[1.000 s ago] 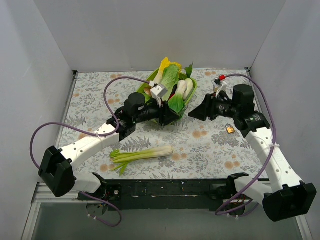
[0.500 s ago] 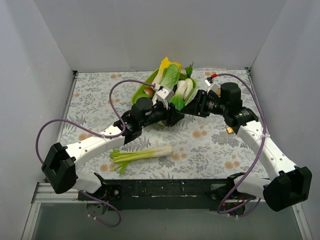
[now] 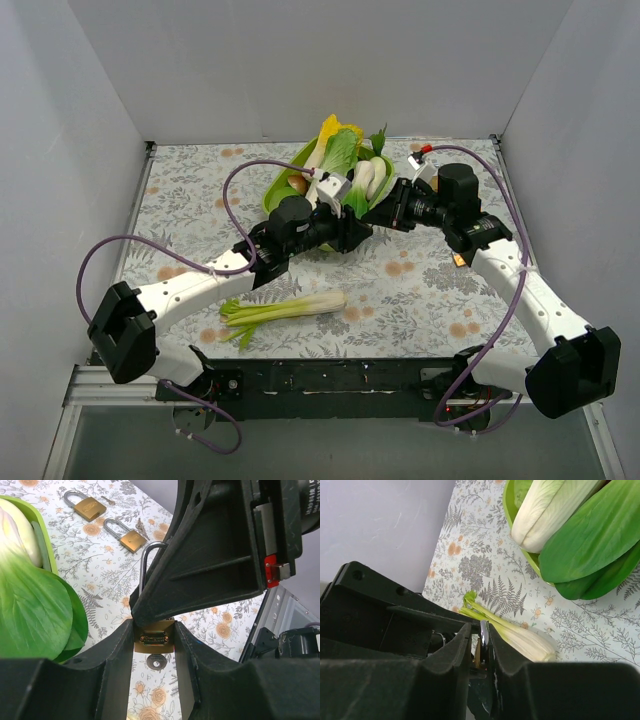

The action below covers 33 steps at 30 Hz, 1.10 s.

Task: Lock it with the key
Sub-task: Pick up the lock from the center of the board.

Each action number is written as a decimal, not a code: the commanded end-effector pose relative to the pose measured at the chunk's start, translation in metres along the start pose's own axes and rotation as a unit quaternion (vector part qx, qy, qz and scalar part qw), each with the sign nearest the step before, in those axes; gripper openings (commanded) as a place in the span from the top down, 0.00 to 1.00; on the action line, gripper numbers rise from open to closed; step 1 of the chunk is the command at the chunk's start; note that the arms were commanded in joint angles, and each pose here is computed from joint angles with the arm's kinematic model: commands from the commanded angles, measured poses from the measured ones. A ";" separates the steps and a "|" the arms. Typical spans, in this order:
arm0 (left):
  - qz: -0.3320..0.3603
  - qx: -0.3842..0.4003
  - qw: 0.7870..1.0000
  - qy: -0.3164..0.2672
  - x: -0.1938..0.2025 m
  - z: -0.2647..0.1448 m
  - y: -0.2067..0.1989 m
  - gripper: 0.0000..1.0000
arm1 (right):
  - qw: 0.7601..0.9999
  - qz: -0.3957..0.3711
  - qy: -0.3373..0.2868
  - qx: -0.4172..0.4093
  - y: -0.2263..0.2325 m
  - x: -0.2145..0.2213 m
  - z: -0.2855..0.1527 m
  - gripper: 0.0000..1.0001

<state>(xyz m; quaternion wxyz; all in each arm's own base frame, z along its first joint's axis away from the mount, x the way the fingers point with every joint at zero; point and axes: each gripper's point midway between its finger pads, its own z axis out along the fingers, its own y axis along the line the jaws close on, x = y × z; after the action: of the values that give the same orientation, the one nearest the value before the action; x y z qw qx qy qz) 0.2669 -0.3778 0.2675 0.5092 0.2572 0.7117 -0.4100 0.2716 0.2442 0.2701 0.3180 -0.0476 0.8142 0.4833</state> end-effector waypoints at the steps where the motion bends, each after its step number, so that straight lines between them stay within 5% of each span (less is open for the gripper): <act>1: -0.007 -0.006 0.998 -0.056 -0.039 0.004 -0.005 1.00 | 0.999 -0.010 0.005 -0.039 0.017 0.000 0.003 0.83; 3: -0.009 -0.001 0.998 -0.057 -0.041 0.004 -0.008 1.00 | 0.999 -0.012 0.006 -0.039 0.016 -0.001 0.004 0.99; 11: 0.013 0.061 0.998 0.012 -0.027 -0.031 -0.020 0.48 | 0.987 -0.137 0.026 -0.082 0.029 0.005 -0.009 0.99; 14: 0.007 0.110 0.993 0.048 -0.019 -0.063 -0.017 0.44 | 0.971 -0.212 0.042 -0.099 0.031 0.014 -0.019 0.99; 18: -0.002 0.164 0.985 0.062 -0.030 -0.090 -0.014 0.44 | 0.936 -0.294 0.084 -0.173 0.044 0.041 -0.037 0.99; 23: 0.007 0.259 0.963 0.074 -0.032 -0.098 -0.036 0.58 | 0.896 -0.347 0.119 -0.251 0.059 0.063 -0.051 0.99; 33: 0.012 0.294 0.953 0.069 -0.029 -0.084 -0.066 0.65 | 0.872 -0.377 0.141 -0.278 0.077 0.077 -0.046 0.99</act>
<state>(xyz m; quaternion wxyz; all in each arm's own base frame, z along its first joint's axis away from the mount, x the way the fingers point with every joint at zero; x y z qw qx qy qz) 0.1935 -0.3313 0.3099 0.3575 0.4118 0.6200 -0.5641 0.1667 0.2571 0.2817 0.3160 -0.4710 0.6406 0.5176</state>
